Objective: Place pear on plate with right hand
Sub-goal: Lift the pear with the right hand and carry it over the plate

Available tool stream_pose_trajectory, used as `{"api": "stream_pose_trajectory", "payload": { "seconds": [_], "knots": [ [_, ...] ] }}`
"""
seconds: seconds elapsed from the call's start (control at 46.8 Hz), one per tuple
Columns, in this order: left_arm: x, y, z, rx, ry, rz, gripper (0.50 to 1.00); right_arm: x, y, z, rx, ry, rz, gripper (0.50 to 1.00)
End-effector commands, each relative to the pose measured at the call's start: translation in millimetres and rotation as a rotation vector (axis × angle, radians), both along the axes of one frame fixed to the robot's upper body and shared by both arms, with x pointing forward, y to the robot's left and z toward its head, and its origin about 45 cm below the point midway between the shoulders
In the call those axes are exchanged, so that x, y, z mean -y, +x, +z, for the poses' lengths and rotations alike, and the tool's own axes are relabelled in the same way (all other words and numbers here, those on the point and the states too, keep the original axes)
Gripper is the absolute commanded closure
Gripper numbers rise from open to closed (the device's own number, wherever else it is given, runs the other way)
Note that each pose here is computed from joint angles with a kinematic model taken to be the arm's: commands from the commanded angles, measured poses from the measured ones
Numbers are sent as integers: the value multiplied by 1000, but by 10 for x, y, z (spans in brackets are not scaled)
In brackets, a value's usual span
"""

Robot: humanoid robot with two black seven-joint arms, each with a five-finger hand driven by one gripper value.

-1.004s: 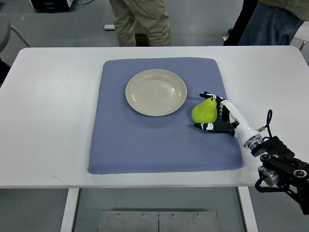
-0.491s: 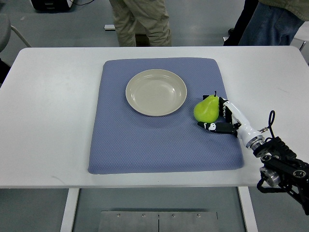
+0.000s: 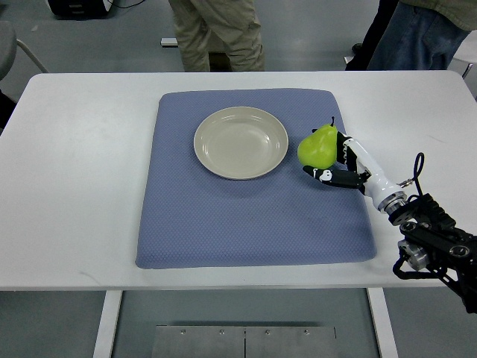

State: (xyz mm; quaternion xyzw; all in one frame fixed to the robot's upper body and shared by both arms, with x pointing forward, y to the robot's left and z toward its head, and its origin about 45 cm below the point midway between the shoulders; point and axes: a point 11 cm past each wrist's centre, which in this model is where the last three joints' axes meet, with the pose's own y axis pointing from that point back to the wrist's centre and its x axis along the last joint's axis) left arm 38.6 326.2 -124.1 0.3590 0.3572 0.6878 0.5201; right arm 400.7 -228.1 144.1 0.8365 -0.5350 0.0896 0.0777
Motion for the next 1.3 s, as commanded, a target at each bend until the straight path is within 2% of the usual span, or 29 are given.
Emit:
{"api": "stream_pose_trajectory", "payload": {
  "seconds": [0.0, 0.491, 0.748, 0.983, 1.282],
  "knots": [
    [0, 0, 0, 0, 0, 0, 500, -19, 70, 104, 24, 2, 6, 1000],
    [0, 0, 0, 0, 0, 0, 500, -283, 436, 742, 163, 37, 43, 1000],
    [0, 0, 0, 0, 0, 0, 500, -725, 525, 1026, 212, 98, 103, 1000],
    [0, 0, 0, 0, 0, 0, 500, -1100, 511, 1134, 215, 153, 153, 1000],
    [0, 0, 0, 0, 0, 0, 500, -1515, 429, 937, 159, 101, 217, 1000]
  ]
}}
